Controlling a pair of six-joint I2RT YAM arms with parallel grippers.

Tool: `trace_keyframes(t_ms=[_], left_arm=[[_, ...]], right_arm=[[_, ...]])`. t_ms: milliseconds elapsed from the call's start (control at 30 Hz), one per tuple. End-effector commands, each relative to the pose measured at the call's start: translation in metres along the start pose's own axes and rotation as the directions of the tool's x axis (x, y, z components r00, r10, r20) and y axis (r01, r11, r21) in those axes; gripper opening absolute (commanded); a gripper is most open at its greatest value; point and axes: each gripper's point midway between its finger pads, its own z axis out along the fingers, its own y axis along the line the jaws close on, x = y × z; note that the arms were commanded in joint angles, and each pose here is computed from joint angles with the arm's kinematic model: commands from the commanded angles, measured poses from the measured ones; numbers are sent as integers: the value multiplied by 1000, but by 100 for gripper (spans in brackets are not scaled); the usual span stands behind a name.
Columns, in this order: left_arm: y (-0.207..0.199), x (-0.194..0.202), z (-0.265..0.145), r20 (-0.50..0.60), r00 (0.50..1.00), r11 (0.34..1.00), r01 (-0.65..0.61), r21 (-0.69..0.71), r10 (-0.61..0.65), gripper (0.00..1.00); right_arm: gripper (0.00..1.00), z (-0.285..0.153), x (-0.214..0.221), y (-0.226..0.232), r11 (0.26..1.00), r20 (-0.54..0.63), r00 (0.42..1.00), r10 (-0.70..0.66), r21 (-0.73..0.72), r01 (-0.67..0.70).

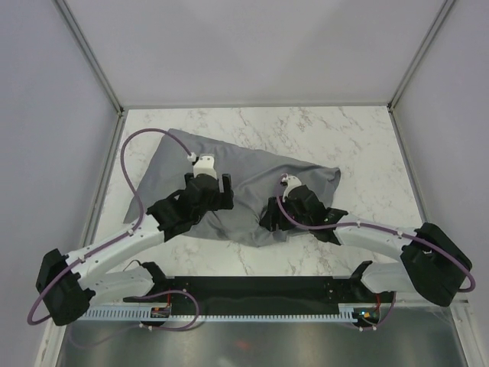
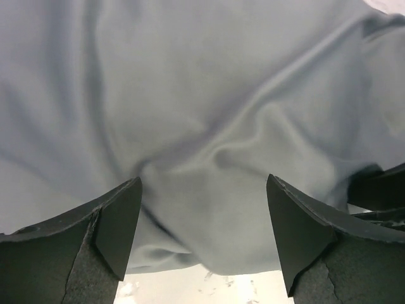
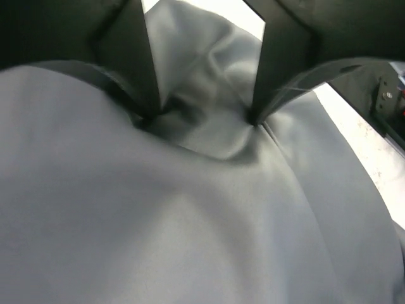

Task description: Remove the pillowcase from the pillow

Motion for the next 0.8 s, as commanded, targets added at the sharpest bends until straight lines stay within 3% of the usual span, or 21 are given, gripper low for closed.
trace_keyframes(t_ms=[0, 100, 233, 467, 667, 767], left_arm=[[-38, -24, 4, 84, 996, 999, -5, 35, 2, 87], [-61, -16, 11, 84, 990, 994, -111, 0, 111, 87], [-92, -8, 19, 81, 980, 984, -180, 1, 180, 88], [-129, 8, 43, 48, 974, 972, -223, 68, 220, 89], [-144, 41, 66, -46, 965, 962, -252, 102, 257, 90], [-145, 49, 66, -70, 966, 963, -241, 118, 250, 84]], right_arm=[[72, -17, -12, -1, 999, 48, 999, -14, 32, 12], [82, -40, -21, -25, 984, 104, 994, -41, 179, 22], [86, -84, -38, -44, 955, 201, 979, -39, 297, -22], [87, -131, -63, -46, 938, 342, 940, -16, 330, -104], [88, -139, -64, -48, 933, 352, 936, -16, 342, -112], [88, -142, -64, -49, 931, 356, 934, -18, 347, -114]])
